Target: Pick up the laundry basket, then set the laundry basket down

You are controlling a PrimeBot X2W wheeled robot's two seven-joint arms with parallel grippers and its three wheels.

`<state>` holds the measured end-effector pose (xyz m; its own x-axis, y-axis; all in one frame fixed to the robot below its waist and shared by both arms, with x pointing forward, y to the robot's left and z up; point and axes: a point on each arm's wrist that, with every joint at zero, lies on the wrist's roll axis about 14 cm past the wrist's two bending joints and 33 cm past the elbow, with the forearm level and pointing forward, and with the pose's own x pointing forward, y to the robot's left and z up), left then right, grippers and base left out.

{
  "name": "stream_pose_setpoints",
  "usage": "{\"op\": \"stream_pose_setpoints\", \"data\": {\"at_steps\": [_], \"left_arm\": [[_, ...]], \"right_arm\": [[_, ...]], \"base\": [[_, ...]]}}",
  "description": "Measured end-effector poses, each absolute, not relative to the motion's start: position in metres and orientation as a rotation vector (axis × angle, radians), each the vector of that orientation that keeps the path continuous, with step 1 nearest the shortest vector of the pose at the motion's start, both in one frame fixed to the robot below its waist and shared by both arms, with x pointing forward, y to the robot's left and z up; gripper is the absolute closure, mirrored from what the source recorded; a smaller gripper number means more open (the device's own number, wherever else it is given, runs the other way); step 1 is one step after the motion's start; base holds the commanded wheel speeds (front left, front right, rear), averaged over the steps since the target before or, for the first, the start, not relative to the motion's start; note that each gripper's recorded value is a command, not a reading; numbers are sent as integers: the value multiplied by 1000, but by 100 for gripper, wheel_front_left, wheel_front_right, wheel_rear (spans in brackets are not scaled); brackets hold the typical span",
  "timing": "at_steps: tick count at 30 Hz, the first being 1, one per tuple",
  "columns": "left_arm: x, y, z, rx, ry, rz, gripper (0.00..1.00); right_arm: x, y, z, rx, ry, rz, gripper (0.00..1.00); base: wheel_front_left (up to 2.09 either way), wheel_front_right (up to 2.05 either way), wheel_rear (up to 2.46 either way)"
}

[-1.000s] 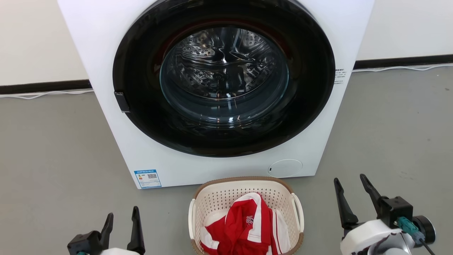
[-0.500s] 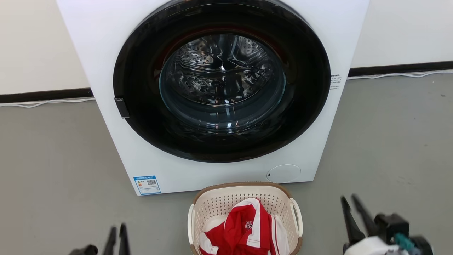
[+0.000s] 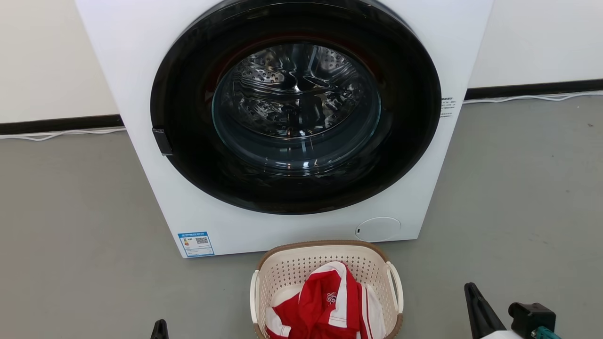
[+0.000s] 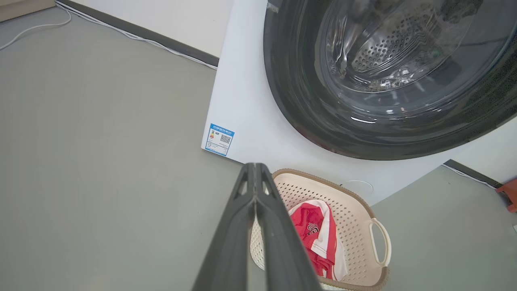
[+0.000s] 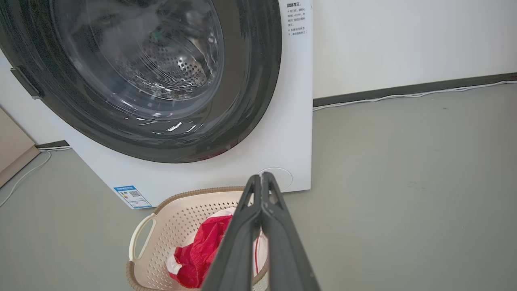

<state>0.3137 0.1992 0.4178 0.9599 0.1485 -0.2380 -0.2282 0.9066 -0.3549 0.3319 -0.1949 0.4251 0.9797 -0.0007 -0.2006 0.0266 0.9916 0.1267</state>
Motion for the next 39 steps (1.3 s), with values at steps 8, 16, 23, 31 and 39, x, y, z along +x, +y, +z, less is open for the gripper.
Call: {"op": "stream_pose_setpoints", "data": {"at_steps": [8,16,23,31,39], "left_arm": [[315,200,417,-470,216,208,100],[316,199,416,-559,228,216,100],[322,199,419,-630,220,222,100],[322,199,417,-701,234,229,100],[330,199,424,-792,214,221,100]], "right_arm": [[334,-198,427,224,200,-42,100],[336,-200,429,323,194,-69,100],[338,-202,430,408,193,-90,100],[340,-206,432,496,189,-113,100],[341,-209,433,607,181,-138,100]], "base": [[0,0,0],[0,0,0],[0,0,0],[0,0,0],[0,0,0]]}}
